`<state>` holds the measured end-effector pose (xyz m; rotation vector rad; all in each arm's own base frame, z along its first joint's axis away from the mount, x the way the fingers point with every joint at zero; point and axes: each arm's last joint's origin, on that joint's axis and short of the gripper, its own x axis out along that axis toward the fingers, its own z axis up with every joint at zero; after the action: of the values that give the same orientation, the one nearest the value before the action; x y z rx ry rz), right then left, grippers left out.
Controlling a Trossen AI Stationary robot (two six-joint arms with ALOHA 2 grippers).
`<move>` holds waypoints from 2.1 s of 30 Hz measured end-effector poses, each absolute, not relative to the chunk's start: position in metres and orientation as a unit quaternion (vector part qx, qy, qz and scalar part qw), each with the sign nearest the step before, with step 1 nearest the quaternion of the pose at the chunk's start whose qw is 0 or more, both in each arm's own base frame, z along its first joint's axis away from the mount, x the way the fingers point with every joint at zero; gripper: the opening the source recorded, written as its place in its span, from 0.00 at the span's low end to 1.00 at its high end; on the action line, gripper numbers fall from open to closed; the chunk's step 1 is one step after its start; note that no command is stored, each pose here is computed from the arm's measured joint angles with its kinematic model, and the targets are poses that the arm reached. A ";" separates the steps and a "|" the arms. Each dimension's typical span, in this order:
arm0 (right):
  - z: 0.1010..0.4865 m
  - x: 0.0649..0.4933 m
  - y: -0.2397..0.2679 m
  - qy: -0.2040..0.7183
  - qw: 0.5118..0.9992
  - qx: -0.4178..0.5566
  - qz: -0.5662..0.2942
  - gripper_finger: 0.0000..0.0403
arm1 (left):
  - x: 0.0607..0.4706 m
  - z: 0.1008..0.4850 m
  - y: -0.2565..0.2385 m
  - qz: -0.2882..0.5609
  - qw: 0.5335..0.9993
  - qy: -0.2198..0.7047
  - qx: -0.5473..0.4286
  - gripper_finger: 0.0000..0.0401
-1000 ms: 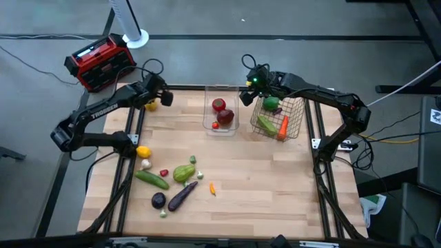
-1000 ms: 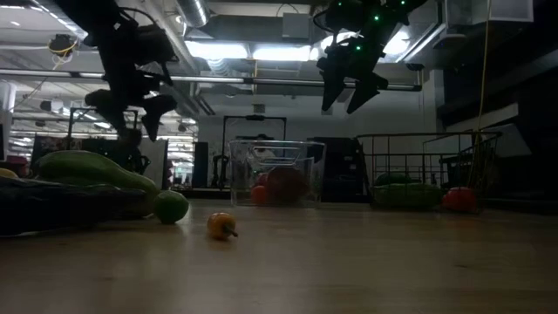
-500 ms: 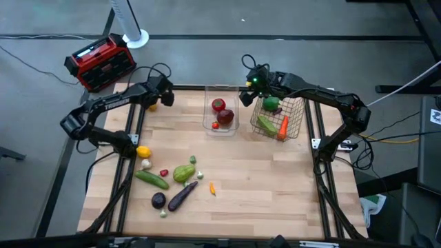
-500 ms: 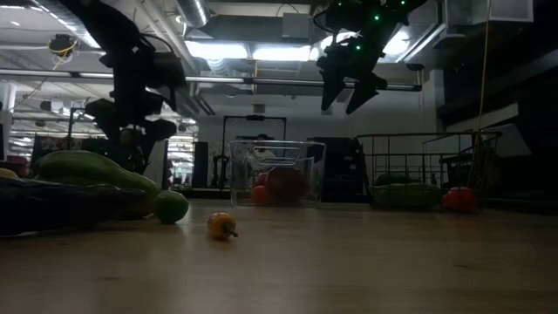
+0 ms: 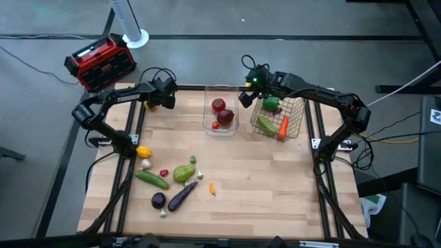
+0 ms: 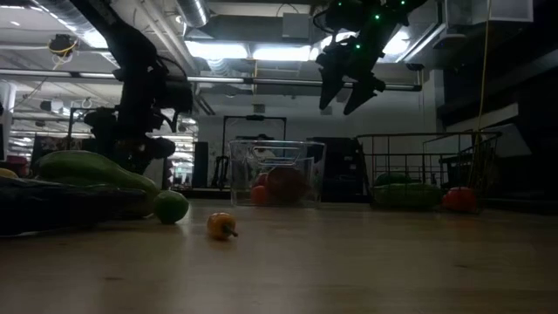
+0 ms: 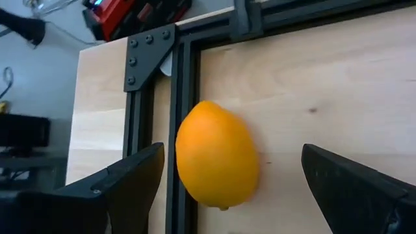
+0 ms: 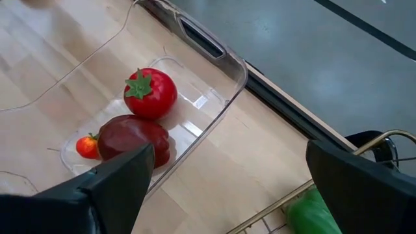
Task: Sort produce into baskets
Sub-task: Put the yellow lemon into the transparent bin
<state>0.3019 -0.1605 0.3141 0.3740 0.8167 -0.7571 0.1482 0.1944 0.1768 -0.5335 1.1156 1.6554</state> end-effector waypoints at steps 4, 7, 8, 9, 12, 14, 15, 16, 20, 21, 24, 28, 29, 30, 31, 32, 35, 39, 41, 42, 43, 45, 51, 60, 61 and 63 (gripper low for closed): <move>0.314 0.302 -0.160 0.386 0.834 0.180 -0.351 0.99 | 0.150 0.168 0.197 0.692 0.490 0.482 -0.221 0.89; 0.314 0.302 -0.160 0.387 0.836 0.185 -0.342 0.99 | 0.150 0.159 0.197 0.692 0.473 0.497 -0.224 0.89; 0.314 0.302 -0.160 0.387 0.837 0.186 -0.340 0.99 | 0.151 0.156 0.198 0.692 0.468 0.501 -0.225 0.89; 0.314 0.303 -0.159 0.387 0.837 0.186 -0.339 0.99 | 0.151 0.152 0.198 0.692 0.463 0.506 -0.226 0.89; 0.314 0.303 -0.159 0.387 0.837 0.186 -0.339 0.99 | 0.152 0.145 0.199 0.693 0.452 0.514 -0.225 0.89; 0.314 0.302 -0.160 0.387 0.837 0.186 -0.339 0.99 | 0.152 0.142 0.200 0.696 0.446 0.515 -0.224 0.89; 0.314 0.302 -0.160 0.387 0.837 0.186 -0.339 0.99 | 0.152 0.140 0.200 0.698 0.445 0.515 -0.222 0.89; 0.314 0.302 -0.160 0.387 0.837 0.186 -0.339 0.99 | 0.152 0.139 0.201 0.700 0.443 0.515 -0.220 0.89; 0.314 0.303 -0.159 0.388 0.838 0.185 -0.338 0.99 | 0.153 0.136 0.201 0.703 0.438 0.519 -0.212 0.84; 0.314 0.303 -0.159 0.389 0.839 0.180 -0.336 0.99 | 0.153 0.135 0.202 0.702 0.437 0.520 -0.212 0.82; 0.316 0.300 -0.158 0.398 0.842 0.161 -0.327 0.99 | 0.153 0.135 0.202 0.703 0.437 0.520 -0.211 0.73; 0.331 0.288 -0.152 0.392 0.853 0.135 -0.316 0.99 | 0.153 0.135 0.202 0.703 0.439 0.519 -0.212 0.62; 0.337 0.284 -0.150 0.388 0.857 0.129 -0.314 0.99 | 0.153 0.135 0.202 0.702 0.439 0.520 -0.211 0.59; 0.343 0.279 -0.147 0.383 0.861 0.124 -0.312 0.99 | 0.153 0.135 0.202 0.702 0.439 0.520 -0.211 0.58; 0.350 0.273 -0.144 0.378 0.864 0.117 -0.310 0.99 | 0.153 0.135 0.202 0.702 0.439 0.520 -0.211 0.57; 0.356 0.266 -0.141 0.374 0.867 0.113 -0.309 0.99 | 0.153 0.135 0.202 0.701 0.439 0.520 -0.212 0.56; 0.375 0.244 -0.127 0.364 0.875 0.098 -0.303 0.99 | 0.153 0.134 0.202 0.698 0.440 0.522 -0.216 0.56; 0.394 0.217 -0.104 0.353 0.883 0.082 -0.298 0.99 | 0.154 0.134 0.202 0.691 0.444 0.528 -0.217 0.58; 0.399 0.206 -0.090 0.337 0.895 0.069 -0.283 0.99 | 0.154 0.135 0.202 0.687 0.446 0.530 -0.218 0.58; 0.398 0.201 -0.084 0.332 0.900 0.065 -0.275 0.99 | 0.154 0.135 0.202 0.687 0.447 0.530 -0.219 0.58; 0.395 0.197 -0.077 0.326 0.905 0.061 -0.266 0.99 | 0.154 0.136 0.201 0.686 0.448 0.529 -0.221 0.58; 0.385 0.191 -0.066 0.323 0.912 0.053 -0.248 0.99 | 0.155 0.138 0.201 0.682 0.454 0.525 -0.230 0.58; 0.340 0.181 -0.042 0.308 0.928 0.056 -0.201 0.99 | 0.155 0.148 0.198 0.662 0.479 0.509 -0.273 0.58; 0.276 0.193 -0.023 0.304 0.938 0.056 -0.157 0.99 | 0.163 0.167 0.184 0.588 0.541 0.480 -0.362 0.58; 0.270 0.194 -0.022 0.308 0.937 0.054 -0.153 0.99 | 0.164 0.171 0.182 0.579 0.552 0.473 -0.368 0.58; 0.260 0.195 -0.020 0.323 0.933 0.051 -0.148 0.99 | 0.168 0.180 0.178 0.559 0.581 0.453 -0.380 0.58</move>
<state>0.1949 -0.0195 0.2599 0.1051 0.6610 -0.3027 0.1682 0.1784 0.1797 -0.8876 1.0587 1.3062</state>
